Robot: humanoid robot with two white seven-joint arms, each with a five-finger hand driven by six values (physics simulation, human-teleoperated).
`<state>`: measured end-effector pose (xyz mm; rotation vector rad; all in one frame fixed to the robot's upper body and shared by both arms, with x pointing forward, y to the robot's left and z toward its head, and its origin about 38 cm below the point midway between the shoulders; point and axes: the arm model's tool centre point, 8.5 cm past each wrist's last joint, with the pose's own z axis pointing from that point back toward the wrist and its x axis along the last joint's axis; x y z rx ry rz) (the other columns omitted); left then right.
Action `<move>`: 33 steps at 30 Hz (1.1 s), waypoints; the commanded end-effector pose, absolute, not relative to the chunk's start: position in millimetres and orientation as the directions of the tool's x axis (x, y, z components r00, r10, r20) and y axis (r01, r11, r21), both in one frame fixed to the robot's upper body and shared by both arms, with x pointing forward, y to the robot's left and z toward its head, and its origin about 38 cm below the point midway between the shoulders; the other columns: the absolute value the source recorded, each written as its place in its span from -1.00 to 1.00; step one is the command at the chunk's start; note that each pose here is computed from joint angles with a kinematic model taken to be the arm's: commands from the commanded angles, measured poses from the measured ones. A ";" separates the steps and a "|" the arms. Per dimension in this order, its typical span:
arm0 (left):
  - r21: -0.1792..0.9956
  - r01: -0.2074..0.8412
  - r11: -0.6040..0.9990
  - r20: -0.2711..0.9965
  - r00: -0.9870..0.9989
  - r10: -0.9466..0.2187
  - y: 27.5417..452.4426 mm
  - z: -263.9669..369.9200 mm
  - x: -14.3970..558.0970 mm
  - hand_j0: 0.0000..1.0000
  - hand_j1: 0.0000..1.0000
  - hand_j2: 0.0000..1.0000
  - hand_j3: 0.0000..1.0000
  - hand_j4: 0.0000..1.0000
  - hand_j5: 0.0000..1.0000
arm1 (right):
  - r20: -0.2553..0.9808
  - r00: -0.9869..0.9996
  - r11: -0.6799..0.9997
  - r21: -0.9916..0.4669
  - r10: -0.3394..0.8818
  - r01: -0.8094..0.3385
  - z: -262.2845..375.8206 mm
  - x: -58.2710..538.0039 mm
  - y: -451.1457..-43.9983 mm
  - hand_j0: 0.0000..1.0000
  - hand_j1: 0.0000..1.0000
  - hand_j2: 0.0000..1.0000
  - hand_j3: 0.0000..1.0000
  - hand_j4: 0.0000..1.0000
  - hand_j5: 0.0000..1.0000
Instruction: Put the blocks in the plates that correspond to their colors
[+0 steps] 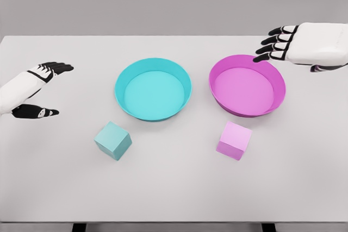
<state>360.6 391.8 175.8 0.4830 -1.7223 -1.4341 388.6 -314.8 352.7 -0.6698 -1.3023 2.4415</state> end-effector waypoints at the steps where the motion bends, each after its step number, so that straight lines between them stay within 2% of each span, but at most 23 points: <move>1: 0.937 0.204 0.284 0.349 -0.586 -0.732 392.7 177.1 360.9 1.00 1.00 1.00 1.00 1.00 1.00 | -0.267 -0.843 -0.543 -0.839 0.467 -0.036 356.3 388.7 -316.7 1.00 1.00 1.00 1.00 1.00 1.00; 9: 0.939 0.202 0.278 0.343 -0.589 -0.731 392.5 179.1 361.3 1.00 1.00 1.00 1.00 1.00 1.00 | -0.266 -0.835 -0.521 -0.853 0.481 -0.028 365.1 390.1 -319.8 1.00 1.00 1.00 1.00 1.00 1.00; 11: 0.940 0.207 0.270 0.340 -0.592 -0.730 391.7 180.1 362.0 1.00 1.00 1.00 1.00 1.00 1.00 | -0.182 -0.818 -0.445 -0.890 0.546 -0.099 367.1 398.3 -338.7 1.00 1.00 1.00 1.00 1.00 1.00; 12: 0.941 0.220 0.256 0.337 -0.593 -0.731 391.5 179.9 362.3 1.00 1.00 1.00 1.00 1.00 1.00 | -0.177 -0.805 -0.433 -0.895 0.566 -0.108 372.8 399.0 -347.1 1.00 1.00 1.00 1.00 1.00 1.00; 15: 0.951 0.288 0.110 0.270 -0.608 -0.746 400.4 194.1 365.2 1.00 1.00 1.00 1.00 1.00 1.00 | -0.212 -0.782 -0.447 -0.890 0.586 -0.094 389.3 394.1 -359.5 1.00 1.00 1.00 1.00 1.00 1.00; 16: 0.940 0.342 0.005 0.229 -0.618 -0.752 403.8 202.1 368.9 1.00 1.00 1.00 1.00 1.00 1.00 | -0.219 -0.781 -0.457 -0.884 0.584 -0.094 390.1 391.1 -360.6 1.00 1.00 1.00 1.00 1.00 1.00; 17: 0.929 0.369 -0.031 0.221 -0.622 -0.751 404.0 202.7 369.5 1.00 1.00 1.00 1.00 1.00 1.00 | -0.221 -0.788 -0.462 -0.882 0.574 -0.089 389.3 389.5 -357.0 1.00 1.00 1.00 1.00 1.00 1.00; 19: 0.887 0.436 -0.151 0.204 -0.664 -0.720 388.0 201.3 375.9 1.00 1.00 1.00 1.00 1.00 1.00 | -0.210 -0.851 -0.510 -0.857 0.481 -0.077 371.9 380.1 -325.6 1.00 1.00 1.00 1.00 1.00 1.00; 21: 0.875 0.429 -0.224 0.185 -0.725 -0.664 359.7 206.0 392.0 1.00 1.00 1.00 1.00 1.00 1.00 | -0.186 -0.864 -0.531 -0.841 0.468 -0.106 359.0 380.5 -322.1 1.00 1.00 1.00 1.00 1.00 1.00; 29: 0.890 0.356 -0.285 0.179 -0.848 -0.499 296.8 245.3 403.5 1.00 1.00 1.00 1.00 1.00 1.00 | -0.137 -0.907 -0.543 -0.832 0.399 -0.113 337.2 385.8 -293.0 1.00 1.00 1.00 1.00 1.00 1.00; 33: 0.863 0.380 -0.334 0.218 -0.874 -0.434 273.0 240.2 403.8 1.00 1.00 1.00 1.00 1.00 1.00 | -0.105 -0.924 -0.547 -0.828 0.368 -0.124 323.0 386.4 -279.7 1.00 1.00 1.00 1.00 1.00 1.00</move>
